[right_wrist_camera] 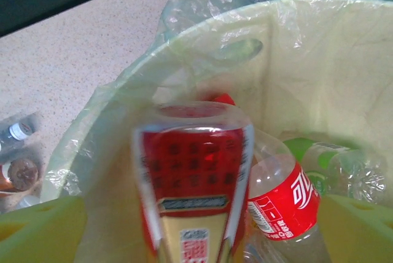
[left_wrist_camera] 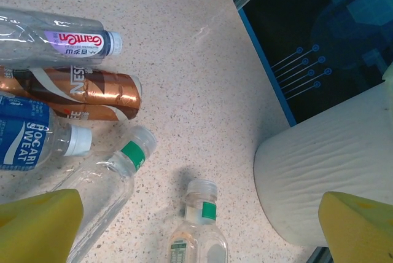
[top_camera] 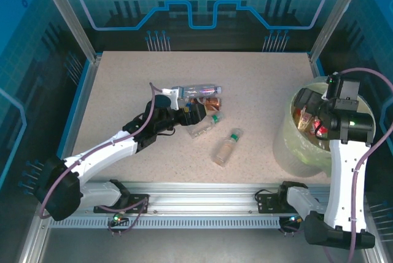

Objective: Put the plastic bottles in the bin

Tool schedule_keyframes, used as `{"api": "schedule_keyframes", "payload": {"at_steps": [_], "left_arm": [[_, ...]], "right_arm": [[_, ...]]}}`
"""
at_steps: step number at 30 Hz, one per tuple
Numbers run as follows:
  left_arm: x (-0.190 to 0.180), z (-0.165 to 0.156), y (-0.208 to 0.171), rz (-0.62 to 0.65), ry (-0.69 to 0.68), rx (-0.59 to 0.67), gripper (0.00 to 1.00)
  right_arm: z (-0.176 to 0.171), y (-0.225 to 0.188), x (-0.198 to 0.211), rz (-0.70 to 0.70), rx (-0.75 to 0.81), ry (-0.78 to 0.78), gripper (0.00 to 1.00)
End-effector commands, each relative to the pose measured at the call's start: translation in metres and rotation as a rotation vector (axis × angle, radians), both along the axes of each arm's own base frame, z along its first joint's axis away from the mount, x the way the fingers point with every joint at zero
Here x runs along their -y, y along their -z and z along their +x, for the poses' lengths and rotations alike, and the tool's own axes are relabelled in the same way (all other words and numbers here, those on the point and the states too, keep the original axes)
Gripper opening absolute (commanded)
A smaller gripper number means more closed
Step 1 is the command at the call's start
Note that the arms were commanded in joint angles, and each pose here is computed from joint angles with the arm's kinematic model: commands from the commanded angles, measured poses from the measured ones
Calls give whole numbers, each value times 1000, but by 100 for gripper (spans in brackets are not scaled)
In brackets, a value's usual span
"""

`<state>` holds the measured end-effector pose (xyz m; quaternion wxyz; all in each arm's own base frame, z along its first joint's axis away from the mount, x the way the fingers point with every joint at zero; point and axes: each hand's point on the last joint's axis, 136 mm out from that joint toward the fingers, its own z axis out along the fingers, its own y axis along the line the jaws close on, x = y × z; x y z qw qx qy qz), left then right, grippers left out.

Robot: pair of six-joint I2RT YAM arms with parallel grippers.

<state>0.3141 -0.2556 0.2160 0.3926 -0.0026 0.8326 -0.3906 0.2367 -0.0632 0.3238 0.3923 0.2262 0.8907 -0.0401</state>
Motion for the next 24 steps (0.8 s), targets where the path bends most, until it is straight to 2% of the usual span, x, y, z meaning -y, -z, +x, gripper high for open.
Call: {"api": "schedule_keyframes", "payload": {"at_steps": [1,5,11,16,19,24], "left_arm": [[-9,4,1,0,-46,-20,99],[-14,8,8,6,-71,-53,99],[-23,12,19,6,-111,-103,99],[-33,14,22,11,-134,-125,99],[-38,14,22,12,-150,-135,99],[-51,14,24,24,-184,-142,99]], "right_arm": [[-6,-17,3,-7,62,23,100],[-12,-36,-9,27,124,-8,100],[-10,-52,-60,84,173,-187,100],[2,-56,-123,99,190,-388,100],[11,-54,-170,60,173,-524,100],[18,-15,-246,-10,36,-666,100]]}}
